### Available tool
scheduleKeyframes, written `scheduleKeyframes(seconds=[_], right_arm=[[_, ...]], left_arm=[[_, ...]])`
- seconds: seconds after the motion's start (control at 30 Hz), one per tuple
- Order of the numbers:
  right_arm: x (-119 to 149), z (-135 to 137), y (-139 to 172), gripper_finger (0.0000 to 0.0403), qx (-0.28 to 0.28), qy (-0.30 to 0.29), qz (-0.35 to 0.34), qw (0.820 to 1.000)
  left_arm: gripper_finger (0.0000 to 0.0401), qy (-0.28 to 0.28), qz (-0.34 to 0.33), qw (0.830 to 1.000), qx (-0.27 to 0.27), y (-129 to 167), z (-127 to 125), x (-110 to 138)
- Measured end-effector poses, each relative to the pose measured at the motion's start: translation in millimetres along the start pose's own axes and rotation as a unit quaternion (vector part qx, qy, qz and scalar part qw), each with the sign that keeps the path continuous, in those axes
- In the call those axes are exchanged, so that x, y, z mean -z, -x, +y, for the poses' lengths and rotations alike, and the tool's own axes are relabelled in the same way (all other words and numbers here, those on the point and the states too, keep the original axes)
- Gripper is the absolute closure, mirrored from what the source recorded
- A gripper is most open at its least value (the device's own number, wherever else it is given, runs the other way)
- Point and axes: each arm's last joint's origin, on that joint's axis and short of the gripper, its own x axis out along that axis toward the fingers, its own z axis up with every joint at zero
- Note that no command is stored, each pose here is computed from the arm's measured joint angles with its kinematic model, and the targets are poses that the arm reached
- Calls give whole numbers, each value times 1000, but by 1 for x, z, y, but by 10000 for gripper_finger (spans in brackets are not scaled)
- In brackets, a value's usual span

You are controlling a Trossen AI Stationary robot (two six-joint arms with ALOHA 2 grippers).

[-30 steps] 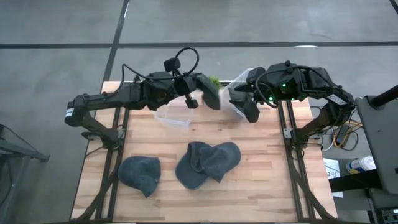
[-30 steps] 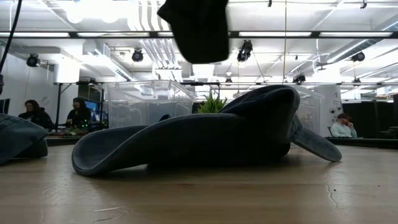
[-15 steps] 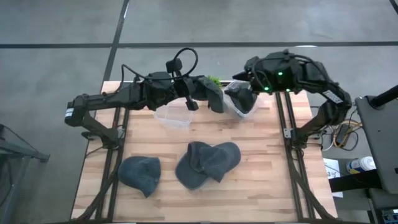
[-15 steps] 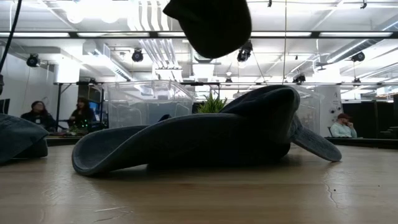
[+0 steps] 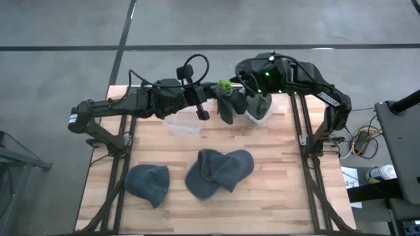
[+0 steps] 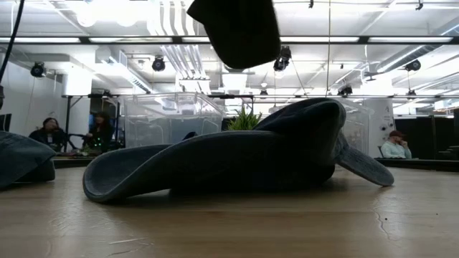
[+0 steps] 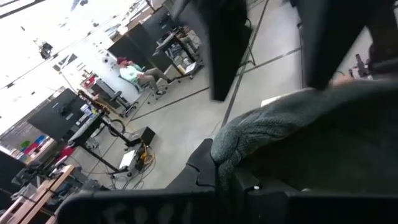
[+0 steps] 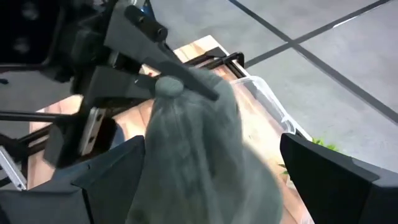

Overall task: Pick & Place hat
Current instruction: Put the green cap in the right transparent bin

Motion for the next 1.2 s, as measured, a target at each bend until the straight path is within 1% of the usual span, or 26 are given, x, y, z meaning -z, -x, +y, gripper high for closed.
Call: scheduleKeyframes(seconds=[0.1, 0.27, 0.4, 0.47, 0.53, 0.63, 0.7, 0.8, 0.83, 0.9, 1.0, 1.1, 1.2], right_arm=[[0, 1, -10, 34, 4, 10, 11, 1000], [9, 0, -29, 34, 25, 21, 61, 998], [9, -1, -34, 37, 29, 12, 66, 997], [9, -1, -35, 52, 30, 12, 65, 997], [9, -2, -35, 81, 31, 15, 65, 997], [8, -2, -35, 155, 39, 25, 60, 997], [8, -2, -35, 225, 40, 26, 57, 997], [8, -2, -35, 349, 47, 25, 55, 997], [8, -2, -34, 369, 47, 25, 55, 997], [8, -2, -34, 385, 48, 21, 55, 997], [8, -3, -33, 391, 49, 21, 53, 997], [8, -4, -29, 392, 57, 20, 53, 997], [8, -7, -24, 393, 79, 22, 52, 995]], left_arm=[[401, 0, -1, 1000, 2, 0, -1, 0], [401, -1, -3, 1000, 5, 2, -3, -2], [401, -2, -6, 1000, 11, 3, -5, -3], [401, -1, -9, 1000, 16, 4, -6, -4], [401, -2, -11, 1000, 19, 4, -7, -4], [401, -2, -11, 1000, 19, 4, -7, -4], [401, -3, -10, 1000, 19, 4, -7, -4], [401, -3, -10, 1000, 19, 4, -7, -4], [401, -3, -10, 1000, 19, 4, -7, -4], [401, -2, -10, 1000, 18, 4, -7, -4], [397, 4, -10, 1000, 18, 4, -7, -4], [378, 17, -11, 1000, 13, 4, -6, -5], [351, 21, -16, 1000, 10, 6, -4, -6]])
